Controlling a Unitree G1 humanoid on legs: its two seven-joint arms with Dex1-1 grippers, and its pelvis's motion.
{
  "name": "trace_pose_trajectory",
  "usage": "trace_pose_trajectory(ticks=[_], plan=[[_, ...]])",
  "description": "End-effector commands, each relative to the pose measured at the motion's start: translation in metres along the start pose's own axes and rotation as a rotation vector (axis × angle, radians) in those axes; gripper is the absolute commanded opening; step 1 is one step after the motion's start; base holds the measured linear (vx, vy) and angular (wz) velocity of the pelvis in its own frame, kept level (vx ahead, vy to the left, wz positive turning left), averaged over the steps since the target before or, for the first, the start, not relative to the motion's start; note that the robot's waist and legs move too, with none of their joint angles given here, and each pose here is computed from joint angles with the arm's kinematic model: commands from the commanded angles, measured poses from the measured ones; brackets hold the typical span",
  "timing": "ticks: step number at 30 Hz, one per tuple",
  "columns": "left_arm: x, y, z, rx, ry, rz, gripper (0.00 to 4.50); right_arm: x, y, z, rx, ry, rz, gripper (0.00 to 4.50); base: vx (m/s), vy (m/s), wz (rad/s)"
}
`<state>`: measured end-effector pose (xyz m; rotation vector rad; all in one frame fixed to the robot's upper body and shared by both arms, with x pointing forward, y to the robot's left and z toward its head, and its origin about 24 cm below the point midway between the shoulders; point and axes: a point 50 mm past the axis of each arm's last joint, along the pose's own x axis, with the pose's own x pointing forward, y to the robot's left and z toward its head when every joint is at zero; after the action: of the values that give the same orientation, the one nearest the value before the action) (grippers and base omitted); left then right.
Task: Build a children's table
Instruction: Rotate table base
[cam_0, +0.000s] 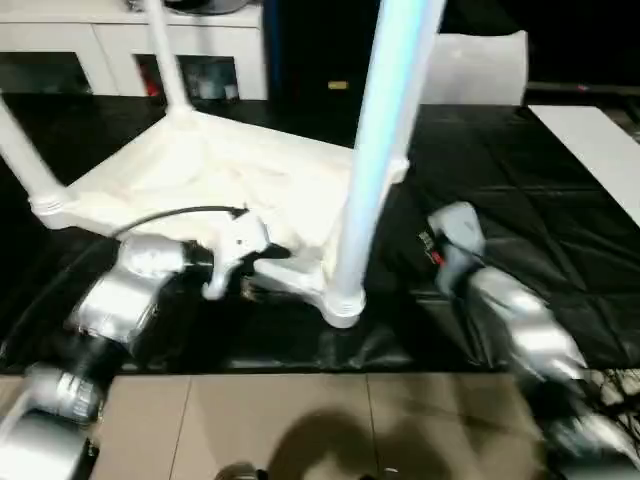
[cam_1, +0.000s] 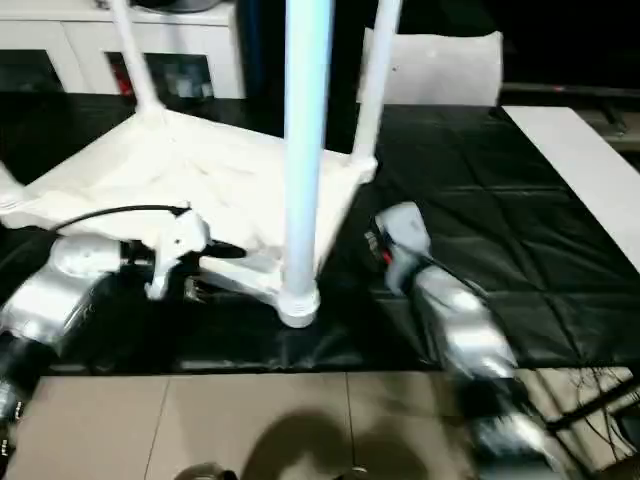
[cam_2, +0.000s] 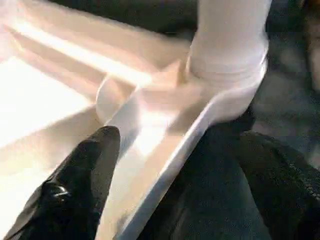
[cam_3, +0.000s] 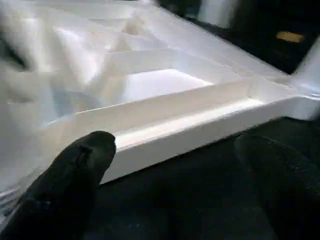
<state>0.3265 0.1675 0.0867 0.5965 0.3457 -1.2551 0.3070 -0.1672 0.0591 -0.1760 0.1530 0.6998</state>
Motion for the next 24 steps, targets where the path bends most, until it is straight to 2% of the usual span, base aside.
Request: trace_pose_trajectory(ticks=[1, 4, 6, 8, 12, 24], plan=[[0.005, 0.006, 0.004, 0.068, 0.032, -0.007, 3.71, -0.011, 0.009, 0.008, -0.012, -0.010, 0.114, 4.50, 0.000, 0.000, 0.00], [0.011, 0.011, 0.007, 0.088, 0.029, -0.019, 3.30, -0.024, 0.018, 0.008, -0.002, 0.001, 0.186, 4.50, 0.000, 0.000, 0.00], [0.015, 0.010, 0.009, 0.083, 0.016, -0.050, 3.24, -0.029, 0.022, 0.007, 0.002, 0.014, 0.227, 4.50, 0.000, 0.000, 0.00], [0.025, 0.009, 0.010, 0.092, 0.006, -0.086, 3.11, -0.039, 0.034, 0.007, 0.020, 0.033, 0.311, 4.50, 0.000, 0.000, 0.00], [0.035, 0.008, 0.009, 0.108, 0.022, -0.136, 2.75, -0.047, 0.042, 0.010, 0.044, 0.046, 0.356, 4.50, 0.000, 0.000, 0.00], [0.042, 0.008, 0.004, 0.107, 0.067, -0.184, 1.59, -0.057, 0.048, 0.012, 0.056, 0.086, 0.362, 4.50, 0.000, 0.000, 0.00]])
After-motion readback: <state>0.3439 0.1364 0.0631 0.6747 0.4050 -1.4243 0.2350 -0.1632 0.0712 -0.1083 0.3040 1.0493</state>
